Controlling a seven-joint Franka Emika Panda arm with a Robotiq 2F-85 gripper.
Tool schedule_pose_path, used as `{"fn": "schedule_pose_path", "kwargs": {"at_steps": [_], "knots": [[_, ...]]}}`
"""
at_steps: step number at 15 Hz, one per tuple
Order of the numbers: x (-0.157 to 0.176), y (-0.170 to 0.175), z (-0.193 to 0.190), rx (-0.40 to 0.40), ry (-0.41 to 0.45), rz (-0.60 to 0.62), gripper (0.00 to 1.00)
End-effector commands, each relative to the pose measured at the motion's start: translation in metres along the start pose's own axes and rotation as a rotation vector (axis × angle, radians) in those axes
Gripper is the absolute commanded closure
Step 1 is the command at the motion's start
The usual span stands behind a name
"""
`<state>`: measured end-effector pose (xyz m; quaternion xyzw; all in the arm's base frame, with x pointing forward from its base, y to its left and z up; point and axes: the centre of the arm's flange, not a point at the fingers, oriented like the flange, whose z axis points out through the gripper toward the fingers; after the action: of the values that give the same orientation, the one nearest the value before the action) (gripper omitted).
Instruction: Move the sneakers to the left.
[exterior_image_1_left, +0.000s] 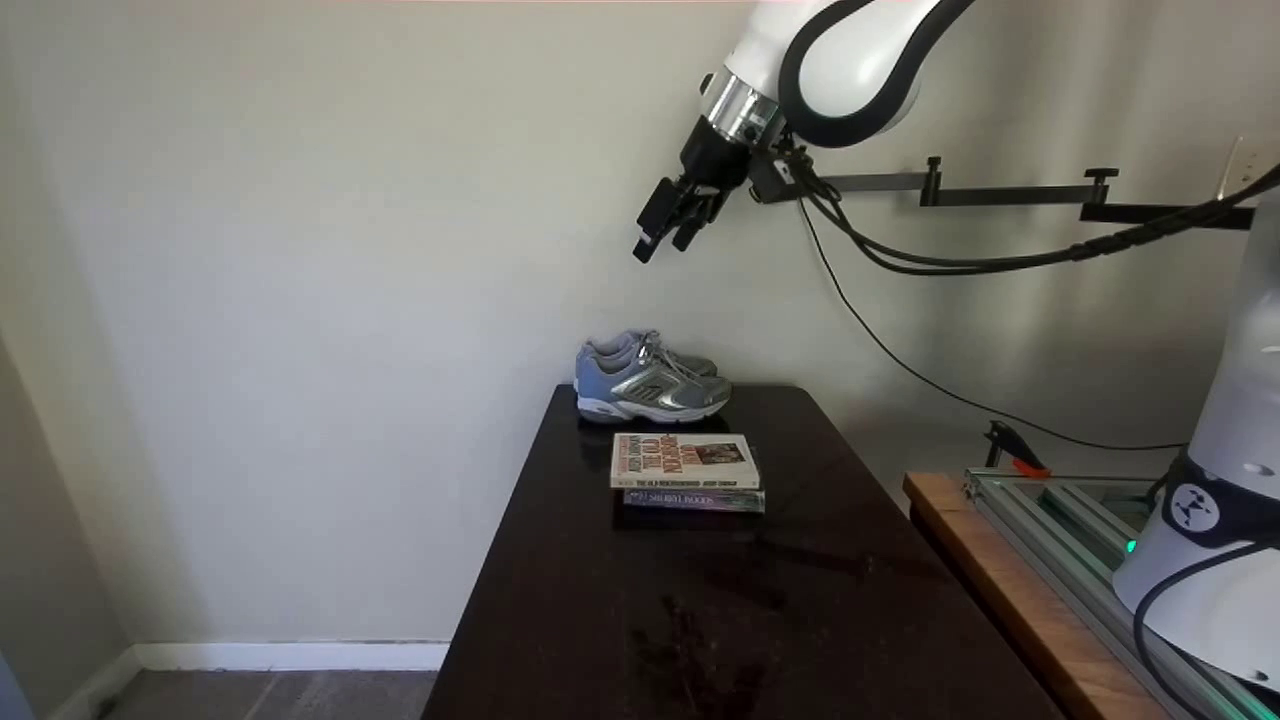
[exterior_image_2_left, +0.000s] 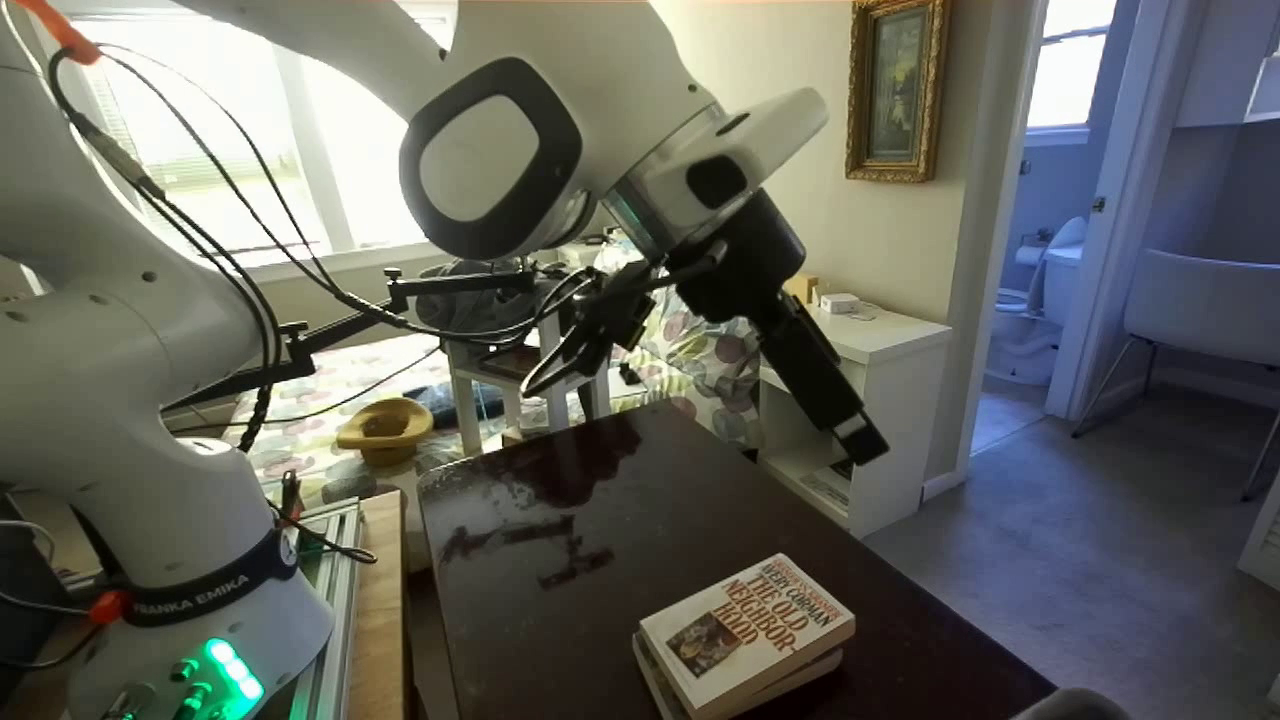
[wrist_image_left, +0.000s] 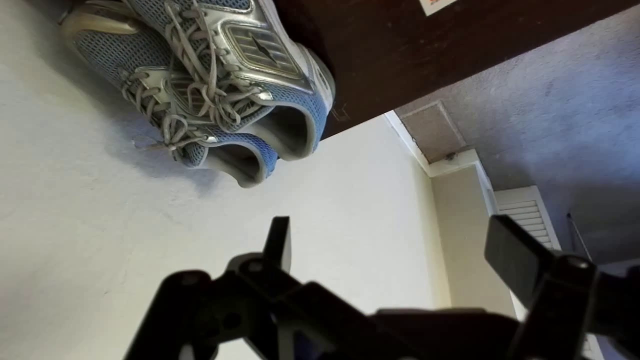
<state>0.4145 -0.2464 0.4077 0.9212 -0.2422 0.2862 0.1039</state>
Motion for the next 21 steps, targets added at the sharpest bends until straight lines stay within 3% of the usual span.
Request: {"fn": "schedule_pose_path", "kwargs": {"at_steps": [1, 8, 16, 21], "knots": [[0.020, 0.000, 0.035, 0.001, -0.038, -0.055, 0.00], [0.020, 0.007, 0.097, 0.023, -0.151, -0.141, 0.00], [0.029, 0.028, 0.144, 0.072, -0.175, -0.262, 0.00], [0.030, 0.042, 0.171, 0.032, -0.203, -0.266, 0.00]]}}
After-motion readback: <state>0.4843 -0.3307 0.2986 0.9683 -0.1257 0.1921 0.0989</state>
